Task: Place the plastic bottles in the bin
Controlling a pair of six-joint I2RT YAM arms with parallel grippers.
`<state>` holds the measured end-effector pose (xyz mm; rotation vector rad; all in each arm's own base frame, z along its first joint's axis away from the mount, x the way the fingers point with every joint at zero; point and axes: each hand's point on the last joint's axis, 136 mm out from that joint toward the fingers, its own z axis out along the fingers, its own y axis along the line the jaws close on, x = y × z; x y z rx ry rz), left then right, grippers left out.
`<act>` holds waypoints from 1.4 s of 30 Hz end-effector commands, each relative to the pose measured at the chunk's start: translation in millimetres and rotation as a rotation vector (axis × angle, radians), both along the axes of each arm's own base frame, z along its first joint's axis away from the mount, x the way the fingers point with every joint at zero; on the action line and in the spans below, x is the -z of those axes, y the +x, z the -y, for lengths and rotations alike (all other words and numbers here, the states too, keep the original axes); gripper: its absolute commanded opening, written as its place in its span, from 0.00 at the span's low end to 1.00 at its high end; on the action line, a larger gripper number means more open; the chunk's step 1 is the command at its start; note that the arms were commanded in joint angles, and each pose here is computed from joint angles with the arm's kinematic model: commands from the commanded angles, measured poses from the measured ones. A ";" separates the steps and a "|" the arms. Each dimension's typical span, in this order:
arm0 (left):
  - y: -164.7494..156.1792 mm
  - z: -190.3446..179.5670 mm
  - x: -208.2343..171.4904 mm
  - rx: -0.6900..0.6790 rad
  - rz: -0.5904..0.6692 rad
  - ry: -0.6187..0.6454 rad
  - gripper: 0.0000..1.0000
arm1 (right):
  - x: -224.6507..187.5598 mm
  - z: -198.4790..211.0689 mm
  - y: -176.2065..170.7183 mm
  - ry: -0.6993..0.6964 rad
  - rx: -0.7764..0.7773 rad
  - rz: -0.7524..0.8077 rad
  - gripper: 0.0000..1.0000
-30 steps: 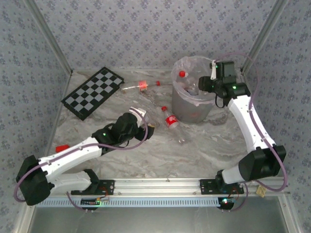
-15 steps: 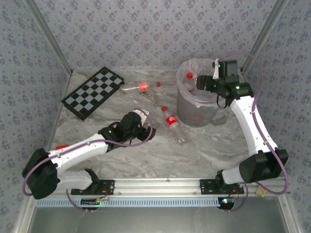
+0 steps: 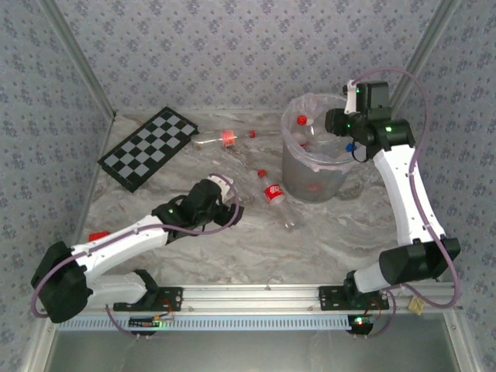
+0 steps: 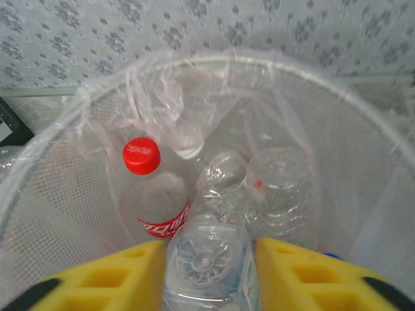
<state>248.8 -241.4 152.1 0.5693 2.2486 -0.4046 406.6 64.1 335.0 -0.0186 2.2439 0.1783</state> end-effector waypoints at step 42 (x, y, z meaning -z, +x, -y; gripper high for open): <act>35.6 -63.0 106.5 -0.257 -0.343 0.307 0.46 | -60.2 -25.8 -95.2 0.381 -0.162 0.147 0.70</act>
